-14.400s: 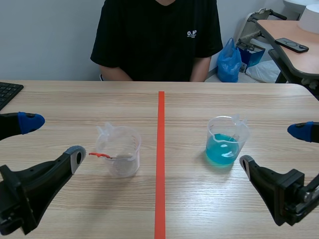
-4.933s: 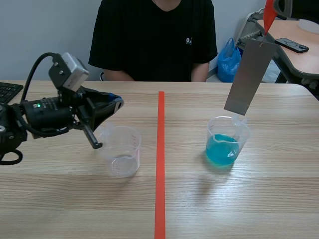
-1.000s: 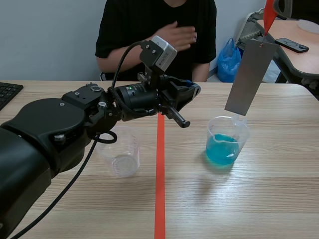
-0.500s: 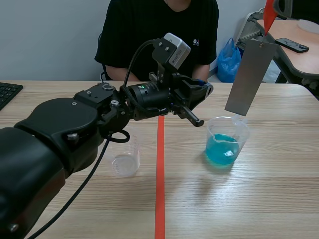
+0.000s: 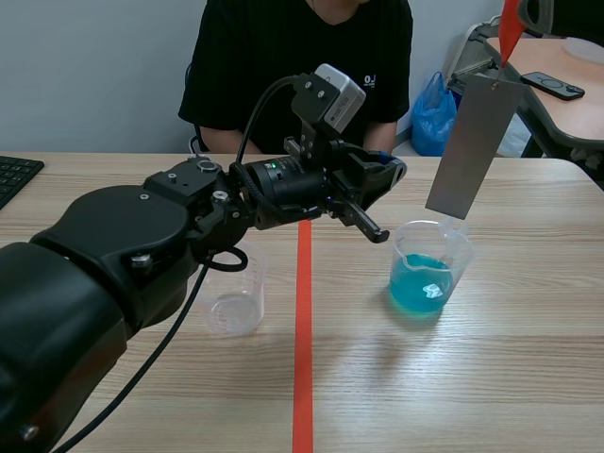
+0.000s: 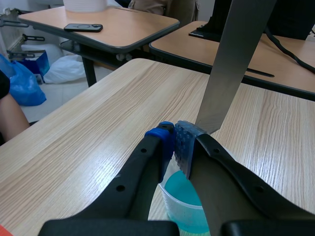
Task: Do the redox reaction experiment.
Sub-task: 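Point at the plate with the left hand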
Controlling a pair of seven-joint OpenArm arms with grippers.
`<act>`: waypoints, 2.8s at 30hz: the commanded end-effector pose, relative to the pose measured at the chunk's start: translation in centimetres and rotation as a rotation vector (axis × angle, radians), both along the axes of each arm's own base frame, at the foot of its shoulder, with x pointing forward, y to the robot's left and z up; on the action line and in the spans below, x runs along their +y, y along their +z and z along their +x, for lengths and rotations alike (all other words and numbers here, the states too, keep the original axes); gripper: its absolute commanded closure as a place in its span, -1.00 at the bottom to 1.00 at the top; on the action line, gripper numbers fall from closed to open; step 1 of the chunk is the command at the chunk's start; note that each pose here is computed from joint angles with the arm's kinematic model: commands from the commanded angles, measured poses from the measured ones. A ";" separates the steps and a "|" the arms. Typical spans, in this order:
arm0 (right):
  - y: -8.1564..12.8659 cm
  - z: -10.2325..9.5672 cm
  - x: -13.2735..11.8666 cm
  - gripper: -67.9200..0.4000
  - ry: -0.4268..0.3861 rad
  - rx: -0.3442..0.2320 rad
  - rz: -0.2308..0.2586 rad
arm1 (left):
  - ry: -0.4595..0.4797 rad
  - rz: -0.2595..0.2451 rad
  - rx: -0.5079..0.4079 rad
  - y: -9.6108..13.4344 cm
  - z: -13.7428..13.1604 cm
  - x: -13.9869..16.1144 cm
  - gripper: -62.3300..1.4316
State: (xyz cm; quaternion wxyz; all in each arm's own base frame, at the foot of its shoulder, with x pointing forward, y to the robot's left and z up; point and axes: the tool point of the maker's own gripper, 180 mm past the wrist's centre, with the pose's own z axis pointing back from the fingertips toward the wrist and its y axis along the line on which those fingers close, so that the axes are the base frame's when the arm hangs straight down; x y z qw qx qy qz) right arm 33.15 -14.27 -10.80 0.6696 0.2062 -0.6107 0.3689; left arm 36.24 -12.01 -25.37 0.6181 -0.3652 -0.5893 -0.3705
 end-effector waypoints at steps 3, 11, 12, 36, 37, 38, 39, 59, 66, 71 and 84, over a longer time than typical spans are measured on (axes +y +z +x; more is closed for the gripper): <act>1.6 0.0 0.1 0.94 0.005 -0.043 0.013 | -0.003 -0.041 -0.040 2.0 0.4 -0.4 0.86; 1.6 0.0 0.1 0.94 0.005 -0.043 0.013 | 0.009 -0.032 -0.048 1.9 0.6 -0.1 0.86; 1.6 0.0 0.1 0.94 0.005 -0.043 0.013 | 0.019 -0.027 -0.051 1.8 0.8 0.2 0.86; 1.6 0.0 0.1 0.94 0.005 -0.043 0.013 | 0.240 0.224 -0.149 1.2 -0.5 19.6 0.86; 1.6 0.0 0.1 0.94 0.005 -0.043 0.013 | 0.259 0.246 -0.143 0.9 -0.8 20.8 0.86; 1.6 0.0 0.1 0.94 0.005 -0.043 0.013 | 0.282 0.267 -0.137 0.6 -1.2 22.1 0.86; 1.6 0.0 0.1 0.94 0.005 -0.043 0.013 | 0.301 0.290 -0.131 0.2 -1.5 23.3 0.86; 1.6 0.0 0.1 0.94 0.005 -0.043 0.014 | 0.630 0.681 0.061 -6.9 -16.0 41.2 0.86; 1.6 0.0 0.1 0.94 0.005 -0.043 0.014 | 0.626 0.665 0.124 -8.6 -20.8 40.5 0.86; 1.6 0.0 0.1 0.94 0.005 -0.043 0.013 | 0.616 0.640 0.166 -9.8 -23.4 39.1 0.86; 1.6 0.0 0.1 0.94 0.006 -0.043 0.014 | 0.599 0.607 0.205 -11.0 -25.8 37.0 0.86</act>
